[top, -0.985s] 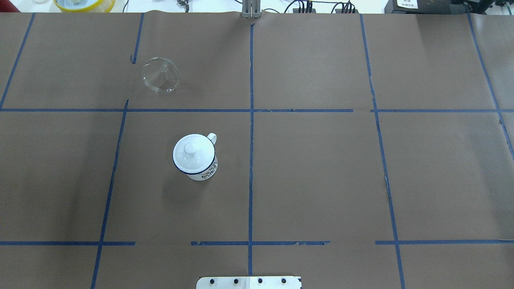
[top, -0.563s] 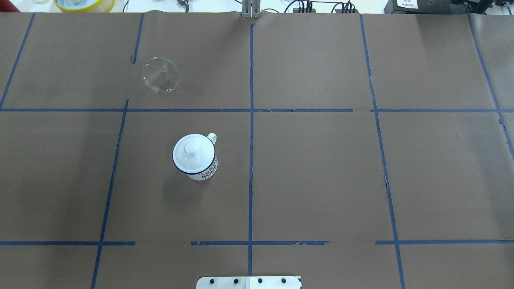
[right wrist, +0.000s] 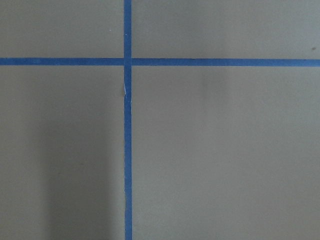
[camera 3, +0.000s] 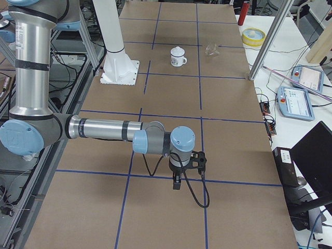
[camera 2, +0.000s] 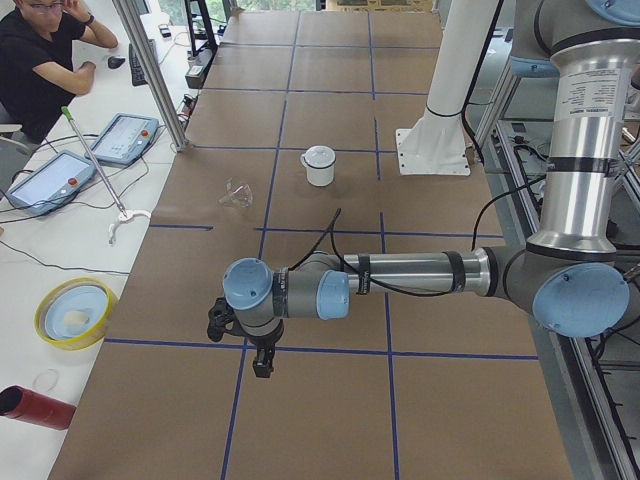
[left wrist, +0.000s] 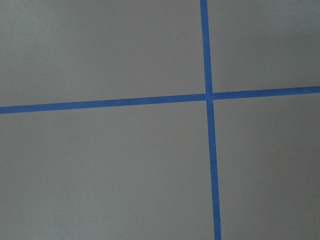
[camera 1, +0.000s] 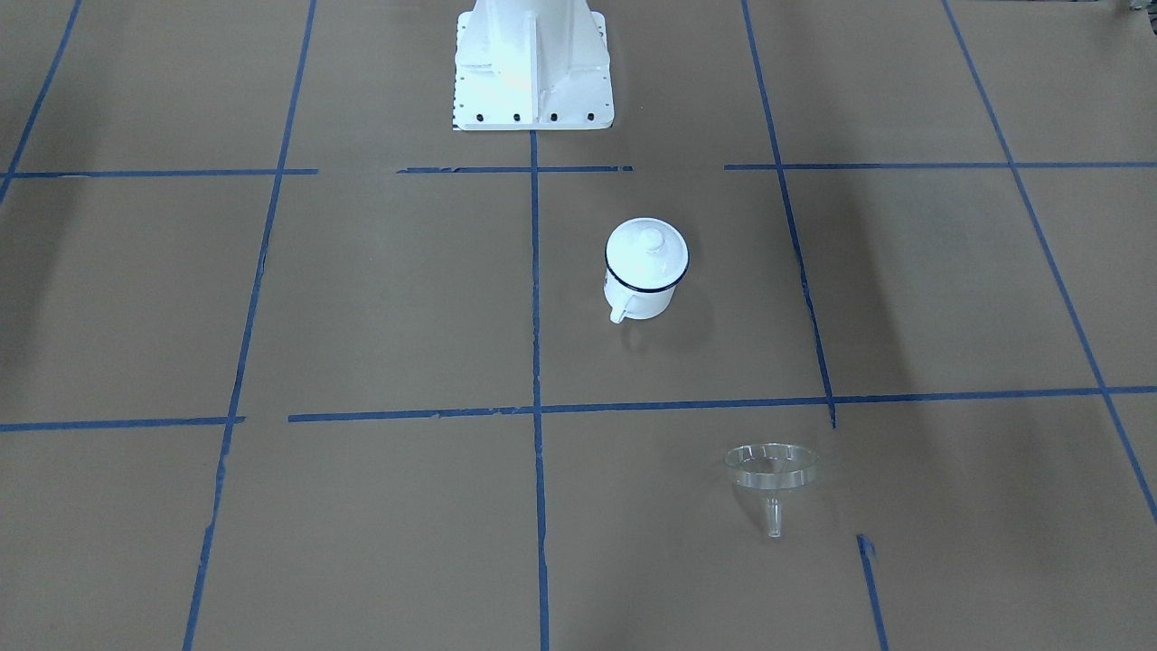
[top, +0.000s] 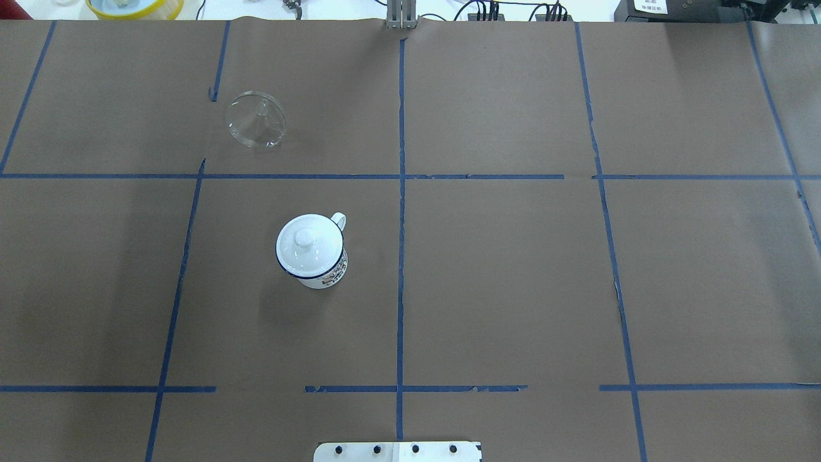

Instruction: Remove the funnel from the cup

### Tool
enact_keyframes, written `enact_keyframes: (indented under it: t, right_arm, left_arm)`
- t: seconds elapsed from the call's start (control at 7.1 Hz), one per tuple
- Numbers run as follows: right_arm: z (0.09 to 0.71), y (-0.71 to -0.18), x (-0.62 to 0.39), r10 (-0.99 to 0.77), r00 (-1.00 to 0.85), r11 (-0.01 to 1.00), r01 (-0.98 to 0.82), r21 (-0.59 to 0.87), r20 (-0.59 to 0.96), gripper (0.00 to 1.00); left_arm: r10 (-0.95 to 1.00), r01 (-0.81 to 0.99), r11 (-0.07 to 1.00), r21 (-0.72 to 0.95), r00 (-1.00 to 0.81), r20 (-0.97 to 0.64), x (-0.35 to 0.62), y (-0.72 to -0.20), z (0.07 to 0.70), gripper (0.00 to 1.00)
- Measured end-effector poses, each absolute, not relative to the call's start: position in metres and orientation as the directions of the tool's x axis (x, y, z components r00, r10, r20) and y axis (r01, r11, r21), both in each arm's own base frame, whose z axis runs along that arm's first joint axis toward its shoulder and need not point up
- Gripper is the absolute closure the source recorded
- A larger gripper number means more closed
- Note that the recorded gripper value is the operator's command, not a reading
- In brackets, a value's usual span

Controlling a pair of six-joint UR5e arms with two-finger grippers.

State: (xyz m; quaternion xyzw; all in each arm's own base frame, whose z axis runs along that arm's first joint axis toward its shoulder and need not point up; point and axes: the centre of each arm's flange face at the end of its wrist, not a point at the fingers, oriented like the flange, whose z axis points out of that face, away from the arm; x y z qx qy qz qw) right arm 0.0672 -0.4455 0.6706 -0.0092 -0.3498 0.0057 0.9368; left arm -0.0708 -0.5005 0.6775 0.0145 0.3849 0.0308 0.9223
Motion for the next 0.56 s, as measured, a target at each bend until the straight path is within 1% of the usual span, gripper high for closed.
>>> enact_keyframes:
  t: [0.56]
  right_arm:
    - [0.6707,-0.4453,0.0672,0.017,0.755,1.000,-0.004,-0.021,0.655,0.00]
  left_arm:
    - [0.072,-0.047,0.997,0.054,0.703,-0.707,-0.0709,-0.5009,0.6779,0.00]
